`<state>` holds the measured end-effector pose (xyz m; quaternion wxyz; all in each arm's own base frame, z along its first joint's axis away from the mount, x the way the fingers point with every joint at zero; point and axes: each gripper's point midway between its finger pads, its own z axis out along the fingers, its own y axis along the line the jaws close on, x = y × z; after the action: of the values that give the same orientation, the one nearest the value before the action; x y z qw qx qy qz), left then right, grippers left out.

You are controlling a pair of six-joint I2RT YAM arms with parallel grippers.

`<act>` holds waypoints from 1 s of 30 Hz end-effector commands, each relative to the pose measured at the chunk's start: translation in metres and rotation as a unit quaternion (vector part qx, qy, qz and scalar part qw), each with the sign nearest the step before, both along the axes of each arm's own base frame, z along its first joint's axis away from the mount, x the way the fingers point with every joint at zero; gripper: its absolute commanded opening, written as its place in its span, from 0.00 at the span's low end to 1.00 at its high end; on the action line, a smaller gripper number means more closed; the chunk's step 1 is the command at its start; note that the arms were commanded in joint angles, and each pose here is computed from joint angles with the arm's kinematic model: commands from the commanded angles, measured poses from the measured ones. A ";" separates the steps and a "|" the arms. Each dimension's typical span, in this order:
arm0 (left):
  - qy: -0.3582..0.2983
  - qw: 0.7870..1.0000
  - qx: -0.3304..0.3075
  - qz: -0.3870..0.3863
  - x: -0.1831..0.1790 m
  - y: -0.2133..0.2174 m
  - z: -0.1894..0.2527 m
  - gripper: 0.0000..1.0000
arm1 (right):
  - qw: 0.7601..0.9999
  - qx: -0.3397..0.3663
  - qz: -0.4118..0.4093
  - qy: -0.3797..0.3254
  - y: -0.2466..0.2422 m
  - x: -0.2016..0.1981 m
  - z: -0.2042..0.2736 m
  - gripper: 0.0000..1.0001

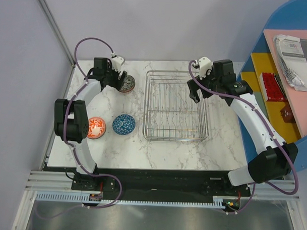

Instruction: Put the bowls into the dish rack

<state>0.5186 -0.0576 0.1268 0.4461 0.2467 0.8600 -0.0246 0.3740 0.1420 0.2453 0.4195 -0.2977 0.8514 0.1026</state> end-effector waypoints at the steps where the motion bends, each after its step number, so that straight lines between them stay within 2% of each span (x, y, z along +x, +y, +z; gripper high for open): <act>1: -0.027 0.999 -0.014 0.016 0.024 0.002 0.015 0.84 | 1.000 0.013 0.016 -0.019 0.006 -0.007 0.016 0.98; 11: -0.006 1.000 0.001 0.021 0.035 0.005 -0.006 0.74 | 1.000 0.015 0.018 -0.019 0.007 -0.009 0.016 0.98; 17: -0.007 1.000 0.011 0.026 0.035 0.010 -0.005 0.74 | 1.000 0.016 0.020 -0.015 0.009 -0.009 0.013 0.98; 30: 0.003 1.000 0.013 0.022 0.040 0.008 -0.017 0.65 | 1.000 0.019 0.022 -0.009 0.011 -0.011 0.010 0.98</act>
<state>0.5467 -0.0515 0.1042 0.4313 0.2366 0.8706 -0.0092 0.3688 0.1480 0.2457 0.4182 -0.3054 0.8477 0.1150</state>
